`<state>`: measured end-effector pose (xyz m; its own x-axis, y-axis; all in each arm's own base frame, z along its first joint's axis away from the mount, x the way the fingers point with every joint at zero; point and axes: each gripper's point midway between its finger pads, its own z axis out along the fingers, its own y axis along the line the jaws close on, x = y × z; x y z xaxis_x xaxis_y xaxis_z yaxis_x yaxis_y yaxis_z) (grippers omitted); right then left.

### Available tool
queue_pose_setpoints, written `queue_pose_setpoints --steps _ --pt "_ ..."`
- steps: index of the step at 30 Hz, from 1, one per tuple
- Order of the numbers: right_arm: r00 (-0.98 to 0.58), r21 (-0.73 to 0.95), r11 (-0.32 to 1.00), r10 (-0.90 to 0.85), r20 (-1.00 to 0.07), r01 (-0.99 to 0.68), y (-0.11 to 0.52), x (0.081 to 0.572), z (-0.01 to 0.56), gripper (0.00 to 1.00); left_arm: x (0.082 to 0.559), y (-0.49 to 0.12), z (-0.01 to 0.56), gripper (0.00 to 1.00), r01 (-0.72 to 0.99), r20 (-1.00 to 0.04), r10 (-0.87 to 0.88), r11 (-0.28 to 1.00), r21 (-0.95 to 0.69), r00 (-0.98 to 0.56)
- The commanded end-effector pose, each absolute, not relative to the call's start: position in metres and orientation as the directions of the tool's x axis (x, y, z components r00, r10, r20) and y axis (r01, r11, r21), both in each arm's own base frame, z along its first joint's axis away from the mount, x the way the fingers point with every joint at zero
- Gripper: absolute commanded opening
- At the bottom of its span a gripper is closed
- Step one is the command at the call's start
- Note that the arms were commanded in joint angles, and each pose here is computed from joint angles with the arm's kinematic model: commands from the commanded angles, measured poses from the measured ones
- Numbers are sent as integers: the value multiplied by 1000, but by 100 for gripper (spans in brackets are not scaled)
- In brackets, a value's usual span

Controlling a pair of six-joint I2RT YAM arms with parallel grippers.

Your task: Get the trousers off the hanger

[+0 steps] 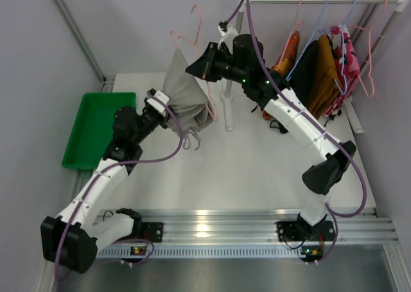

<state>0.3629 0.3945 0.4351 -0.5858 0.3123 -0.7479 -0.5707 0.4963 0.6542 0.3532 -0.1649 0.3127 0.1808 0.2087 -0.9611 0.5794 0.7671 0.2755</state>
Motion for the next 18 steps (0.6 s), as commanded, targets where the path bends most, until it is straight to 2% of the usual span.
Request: queue_pose_setpoints --steps 1,6,10,14,18 --pt "-433 574 475 379 -818 -668 375 356 489 0 336 -165 364 0 577 -947 154 761 296 283" --pt "-410 562 478 390 -825 -675 372 361 495 0 325 -172 354 0 638 -943 198 697 327 267" --pt "-364 544 466 424 -830 -698 364 361 521 0 318 -176 333 2 681 -939 246 647 343 239" --pt "-317 516 453 446 -837 -727 356 354 545 0 315 -179 313 9 713 -925 301 594 372 232" --pt "-296 495 439 446 -845 -750 352 345 556 0 317 -178 297 12 734 -924 326 575 362 201"
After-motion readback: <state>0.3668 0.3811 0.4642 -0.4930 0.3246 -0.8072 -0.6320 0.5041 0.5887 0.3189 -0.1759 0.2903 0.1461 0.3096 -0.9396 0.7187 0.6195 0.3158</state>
